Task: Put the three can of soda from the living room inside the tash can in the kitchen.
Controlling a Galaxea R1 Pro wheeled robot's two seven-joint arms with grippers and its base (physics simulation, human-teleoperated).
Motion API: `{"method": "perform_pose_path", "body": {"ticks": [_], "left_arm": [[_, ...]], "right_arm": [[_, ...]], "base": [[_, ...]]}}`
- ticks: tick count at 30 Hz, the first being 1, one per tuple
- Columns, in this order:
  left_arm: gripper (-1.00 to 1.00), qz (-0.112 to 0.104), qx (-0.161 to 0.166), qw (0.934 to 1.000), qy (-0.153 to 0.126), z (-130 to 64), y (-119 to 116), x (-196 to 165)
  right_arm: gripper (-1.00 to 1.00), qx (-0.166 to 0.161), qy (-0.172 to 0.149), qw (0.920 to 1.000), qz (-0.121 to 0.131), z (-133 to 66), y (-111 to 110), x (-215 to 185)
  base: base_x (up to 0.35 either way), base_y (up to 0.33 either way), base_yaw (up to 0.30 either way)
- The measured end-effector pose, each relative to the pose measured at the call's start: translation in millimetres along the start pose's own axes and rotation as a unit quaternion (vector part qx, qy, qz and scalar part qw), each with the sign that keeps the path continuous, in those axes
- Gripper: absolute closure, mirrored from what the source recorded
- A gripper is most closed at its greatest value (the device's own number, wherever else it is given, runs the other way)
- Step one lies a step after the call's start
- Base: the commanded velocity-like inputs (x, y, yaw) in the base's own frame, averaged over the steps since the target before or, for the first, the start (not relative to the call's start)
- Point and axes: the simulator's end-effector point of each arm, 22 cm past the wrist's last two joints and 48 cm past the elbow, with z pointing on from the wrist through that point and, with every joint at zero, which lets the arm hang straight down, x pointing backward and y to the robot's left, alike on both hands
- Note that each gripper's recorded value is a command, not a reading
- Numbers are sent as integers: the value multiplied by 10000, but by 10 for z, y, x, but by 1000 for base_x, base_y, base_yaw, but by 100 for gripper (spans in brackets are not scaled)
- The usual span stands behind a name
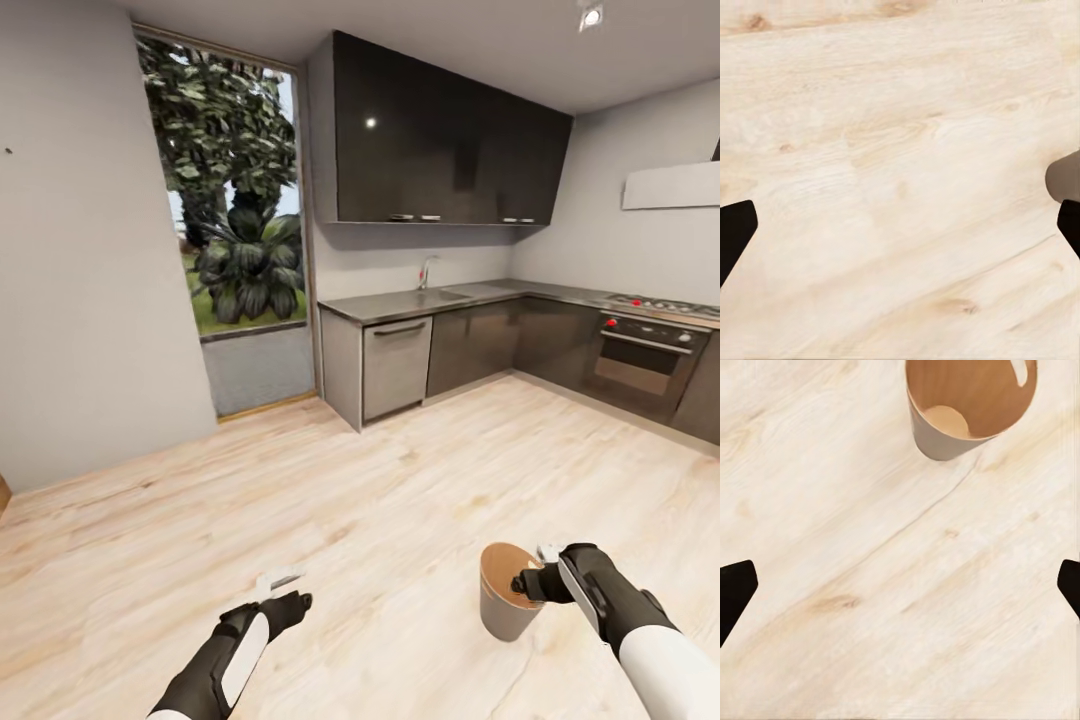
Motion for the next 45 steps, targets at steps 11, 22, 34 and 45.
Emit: {"method": "perform_pose_path", "body": {"ticks": [11, 22, 34, 45], "left_arm": [[-100, 275, -273, 9987, -318, -200, 57, 50], [-100, 299, -279, 9988, -278, -197, 44, 105], [-100, 338, -339, 9987, -175, -175, 60, 201], [-100, 467, -316, 9983, -135, -171, 5, 251]], "right_arm": [[-100, -254, -312, 9992, 8, 94, -288, 232], [-100, -288, -213, 9993, 65, 194, -306, 442], [-100, -232, -113, 9996, 82, 231, -297, 528], [-100, 129, 593, 9978, 272, 349, -320, 971]], "base": [[347, -90, 4], [310, -179, -1], [238, -262, -4], [195, -269, 0]]}}
